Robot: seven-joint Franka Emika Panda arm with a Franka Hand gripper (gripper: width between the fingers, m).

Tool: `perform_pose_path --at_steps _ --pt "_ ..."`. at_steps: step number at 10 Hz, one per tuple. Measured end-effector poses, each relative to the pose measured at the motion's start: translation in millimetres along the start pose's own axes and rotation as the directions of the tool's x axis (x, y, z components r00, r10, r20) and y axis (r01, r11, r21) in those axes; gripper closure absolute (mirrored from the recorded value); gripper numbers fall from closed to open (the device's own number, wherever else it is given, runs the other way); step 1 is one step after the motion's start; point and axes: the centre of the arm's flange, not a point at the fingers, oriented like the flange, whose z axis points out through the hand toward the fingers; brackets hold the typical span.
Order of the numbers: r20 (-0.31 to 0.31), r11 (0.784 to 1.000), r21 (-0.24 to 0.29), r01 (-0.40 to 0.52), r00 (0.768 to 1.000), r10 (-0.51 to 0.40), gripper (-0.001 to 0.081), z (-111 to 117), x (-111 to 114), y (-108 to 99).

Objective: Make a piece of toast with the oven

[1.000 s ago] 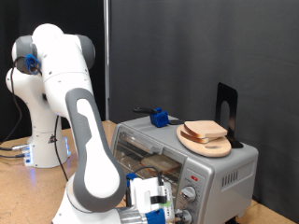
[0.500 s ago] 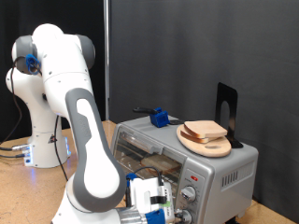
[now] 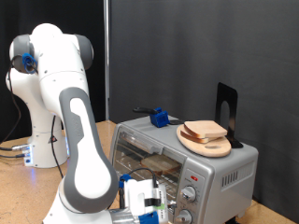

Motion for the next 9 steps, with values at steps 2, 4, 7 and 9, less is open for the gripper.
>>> perform_pose_path --at_steps 2,4,7,9 --pt "0.029 0.998 0.012 -0.06 0.998 0.059 0.0043 -23.9 -4.3 -9.0" --pt "0.071 0.991 -0.032 -0.13 0.989 0.132 0.0006 -50.0 -15.4 -15.8" --pt "0.078 0.981 -0.084 -0.176 0.98 0.182 0.0006 -84.8 -36.4 -17.3" --pt "0.083 0.976 -0.087 -0.199 0.975 0.206 0.0006 -104.9 -52.1 -16.4"
